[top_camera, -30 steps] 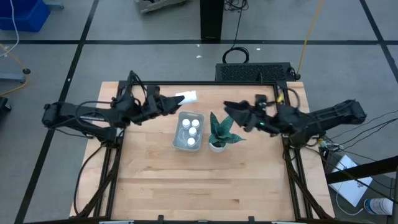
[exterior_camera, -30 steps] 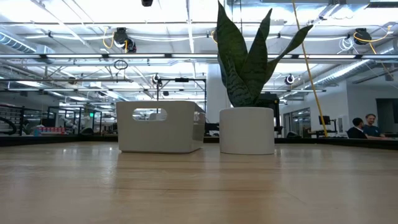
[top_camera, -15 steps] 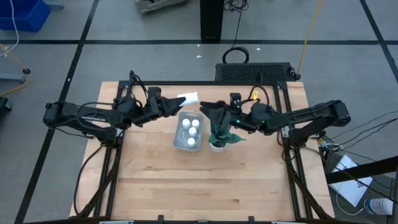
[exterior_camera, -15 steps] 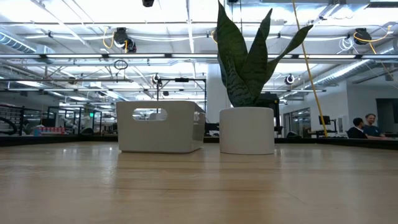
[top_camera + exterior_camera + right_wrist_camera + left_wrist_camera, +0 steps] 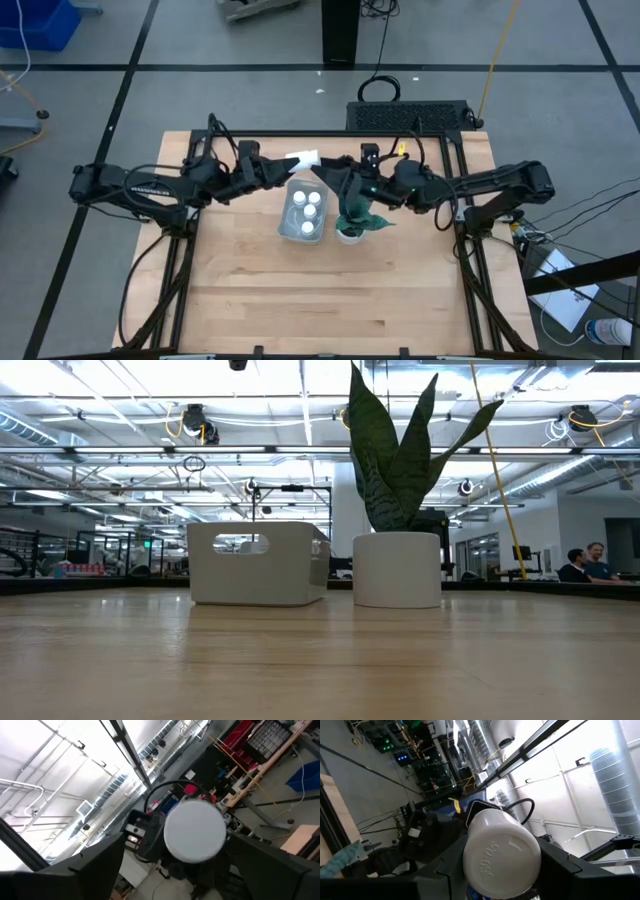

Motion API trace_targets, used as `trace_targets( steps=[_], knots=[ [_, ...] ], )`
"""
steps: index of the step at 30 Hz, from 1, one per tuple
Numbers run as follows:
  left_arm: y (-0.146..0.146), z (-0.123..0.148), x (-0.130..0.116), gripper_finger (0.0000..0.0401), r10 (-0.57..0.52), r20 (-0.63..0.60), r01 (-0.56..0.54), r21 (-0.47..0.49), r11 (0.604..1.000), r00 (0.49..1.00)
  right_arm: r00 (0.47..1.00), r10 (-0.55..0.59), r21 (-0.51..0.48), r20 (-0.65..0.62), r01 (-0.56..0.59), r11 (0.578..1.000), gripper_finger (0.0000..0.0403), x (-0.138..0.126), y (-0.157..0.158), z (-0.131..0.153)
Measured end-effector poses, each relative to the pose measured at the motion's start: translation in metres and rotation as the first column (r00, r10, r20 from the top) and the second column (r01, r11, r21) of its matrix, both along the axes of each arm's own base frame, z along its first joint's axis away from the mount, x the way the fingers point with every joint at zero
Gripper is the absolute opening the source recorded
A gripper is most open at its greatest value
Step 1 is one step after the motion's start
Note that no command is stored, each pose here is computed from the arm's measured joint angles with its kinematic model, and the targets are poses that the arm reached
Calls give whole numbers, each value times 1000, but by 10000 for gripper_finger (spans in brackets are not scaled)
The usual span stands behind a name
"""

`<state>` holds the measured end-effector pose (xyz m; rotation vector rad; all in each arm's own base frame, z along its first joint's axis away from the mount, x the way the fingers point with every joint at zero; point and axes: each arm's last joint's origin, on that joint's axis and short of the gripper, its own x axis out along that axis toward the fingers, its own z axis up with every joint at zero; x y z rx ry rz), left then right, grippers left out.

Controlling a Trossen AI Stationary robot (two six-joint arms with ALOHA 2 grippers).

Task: Pick and place pill bottles into a basket
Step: Put the white pill bottle into the gray bin

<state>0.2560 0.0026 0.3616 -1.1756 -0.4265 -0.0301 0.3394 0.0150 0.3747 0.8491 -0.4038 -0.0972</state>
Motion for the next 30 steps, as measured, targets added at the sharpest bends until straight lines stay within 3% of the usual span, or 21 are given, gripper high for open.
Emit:
trace_targets(
  steps=[5, 10, 14, 20, 24, 30],
  knots=[
    [0, 7, -3, 177, 61, 69, -61, 2, 998, 996, 1000, 4, -4, 6, -4, 1000, 336, 3, 5, -3],
    [2, 13, -7, 180, 118, 136, -122, 19, 992, 984, 990, -133, -42, 51, 135, 990, 325, 3, 14, -1],
    [2, 13, -7, 181, 172, 131, -175, 8, 985, 976, 985, -151, -47, 83, 156, 987, 314, 8, 15, -5],
    [3, 13, -8, 177, 199, 130, -200, -6, 980, 971, 979, -180, -22, 94, 182, 983, 294, 32, 12, -17],
    [3, 14, -9, 180, 201, 144, -201, -12, 980, 969, 967, -193, -36, 165, 201, 979, 284, 46, 13, -12],
    [2, 20, -12, 177, 202, 200, -208, 9, 978, 959, 959, -230, -39, 166, 240, 970, 283, 56, 13, -7]
  ],
)
